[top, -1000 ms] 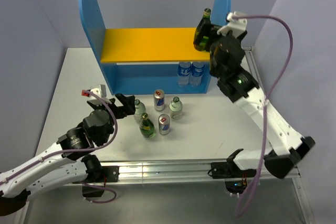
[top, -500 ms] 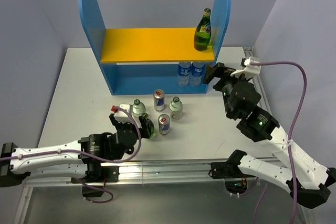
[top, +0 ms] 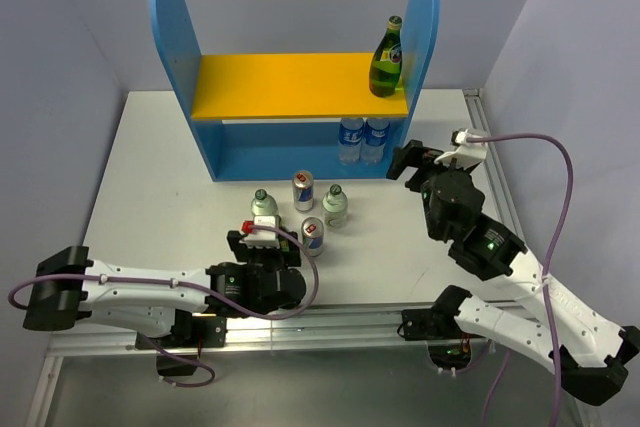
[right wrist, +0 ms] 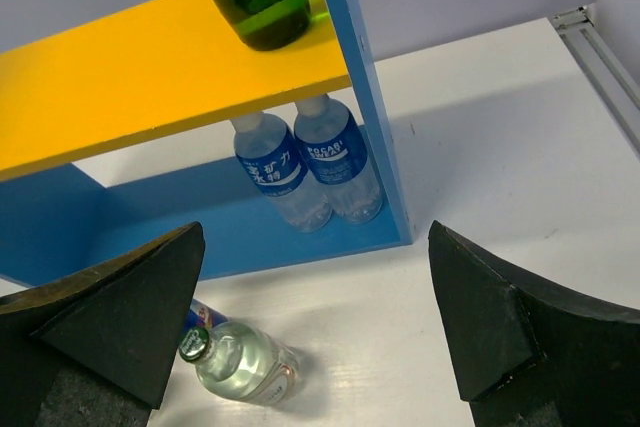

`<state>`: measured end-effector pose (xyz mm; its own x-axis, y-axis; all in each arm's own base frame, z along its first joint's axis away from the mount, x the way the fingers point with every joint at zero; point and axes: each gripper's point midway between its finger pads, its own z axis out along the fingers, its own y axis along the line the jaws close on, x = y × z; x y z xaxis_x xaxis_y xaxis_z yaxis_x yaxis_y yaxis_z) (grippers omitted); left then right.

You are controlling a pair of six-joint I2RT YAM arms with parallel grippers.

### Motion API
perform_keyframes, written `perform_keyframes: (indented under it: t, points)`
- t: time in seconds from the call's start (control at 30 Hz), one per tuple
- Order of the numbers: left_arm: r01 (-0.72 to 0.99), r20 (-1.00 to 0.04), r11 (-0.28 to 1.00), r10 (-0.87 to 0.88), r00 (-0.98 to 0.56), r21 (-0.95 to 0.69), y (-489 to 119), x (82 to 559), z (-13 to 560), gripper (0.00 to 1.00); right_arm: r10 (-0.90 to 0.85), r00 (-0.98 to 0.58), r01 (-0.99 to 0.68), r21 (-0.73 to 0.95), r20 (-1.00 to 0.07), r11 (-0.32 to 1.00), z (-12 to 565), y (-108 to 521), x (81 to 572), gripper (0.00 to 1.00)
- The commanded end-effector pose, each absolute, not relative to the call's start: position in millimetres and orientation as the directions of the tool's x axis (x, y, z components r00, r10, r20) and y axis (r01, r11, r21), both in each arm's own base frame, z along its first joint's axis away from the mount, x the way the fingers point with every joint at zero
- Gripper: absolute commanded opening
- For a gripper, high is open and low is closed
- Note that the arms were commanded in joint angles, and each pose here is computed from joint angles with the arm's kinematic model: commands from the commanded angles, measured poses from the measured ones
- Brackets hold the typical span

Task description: Place and organize the beverage onto the shelf

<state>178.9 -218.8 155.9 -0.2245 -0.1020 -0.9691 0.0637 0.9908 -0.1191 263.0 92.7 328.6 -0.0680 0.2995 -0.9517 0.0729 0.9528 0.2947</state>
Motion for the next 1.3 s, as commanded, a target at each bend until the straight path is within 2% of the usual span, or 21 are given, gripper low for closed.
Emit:
perform_keyframes:
  t: [0.0, 0.07, 0.1, 0.33, 0.43, 0.53, 0.57, 0.63, 0.67, 0.8, 1.0, 1.23, 1.27]
  points:
    - [0.021, -0.974, 0.985, -0.168, -0.152, -0.173, -222.8, 188.2, 174.9, 0.95, 0.328, -0.047, 0.076, 0.324, -0.944, 0.943, 331.0, 90.4, 260.8, 1.00]
    - [0.041, -0.958, 0.969, -0.235, -0.167, -0.245, -233.0, 196.3, 174.4, 0.94, 0.323, -0.054, 0.073, 0.319, -0.945, 0.945, 326.4, 91.4, 260.7, 1.00]
    - [0.068, -0.969, 0.978, -0.182, -0.167, -0.195, -232.9, 199.5, 174.0, 0.93, 0.325, -0.054, 0.072, 0.321, -0.944, 0.944, 325.6, 92.1, 261.1, 1.00]
    - [0.057, -0.965, 0.975, -0.201, -0.169, -0.213, -229.1, 221.0, 174.1, 0.90, 0.304, -0.068, 0.087, 0.298, -0.950, 0.951, 313.1, 90.6, 261.9, 1.00]
    - [0.046, -0.966, 0.978, -0.194, -0.170, -0.205, -228.7, 225.6, 171.5, 0.84, 0.307, -0.063, 0.084, 0.302, -0.950, 0.950, 312.7, 90.2, 261.3, 1.00]
    - [0.054, -0.965, 0.977, -0.192, -0.179, -0.204, -231.0, 226.9, 168.8, 0.64, 0.300, -0.069, 0.091, 0.294, -0.951, 0.952, 307.5, 89.7, 261.5, 1.00]
    - [0.052, -0.966, 0.978, -0.188, -0.180, -0.200, -230.6, 227.2, 168.4, 0.46, 0.301, -0.070, 0.091, 0.294, -0.951, 0.951, 306.5, 89.6, 261.4, 1.00]
    - [0.040, -0.965, 0.979, -0.191, -0.181, -0.201, -229.5, 227.5, 168.9, 0.32, 0.299, -0.071, 0.098, 0.292, -0.952, 0.951, 304.0, 88.5, 261.4, 1.00]
    - [0.036, -0.964, 0.979, -0.190, -0.183, -0.200, -229.1, 227.3, 168.2, 0.20, 0.299, -0.070, 0.099, 0.292, -0.952, 0.951, 303.4, 87.9, 261.1, 1.00]
    - [0.023, -0.964, 0.980, -0.188, -0.189, -0.196, -227.3, 227.2, 170.6, 0.00, 0.302, -0.069, 0.100, 0.294, -0.951, 0.950, 301.8, 86.5, 260.2, 1.00]
    - [0.011, -0.967, 0.984, -0.172, -0.188, -0.177, -228.5, 228.2, 197.7, 0.00, 0.309, -0.073, 0.090, 0.303, -0.948, 0.949, 302.1, 86.8, 257.9, 1.00]
    - [0.074, -0.969, 0.970, -0.221, -0.111, -0.230, -248.8, 237.2, 285.5, 0.00, 0.348, -0.079, 0.057, 0.344, -0.934, 0.937, 299.9, 87.6, 250.2, 0.99]
    - [0.095, -0.978, 0.977, -0.183, -0.103, -0.193, -250.7, 238.7, 292.9, 0.00, 0.361, -0.085, 0.055, 0.357, -0.929, 0.932, 297.5, 88.4, 249.2, 0.98]
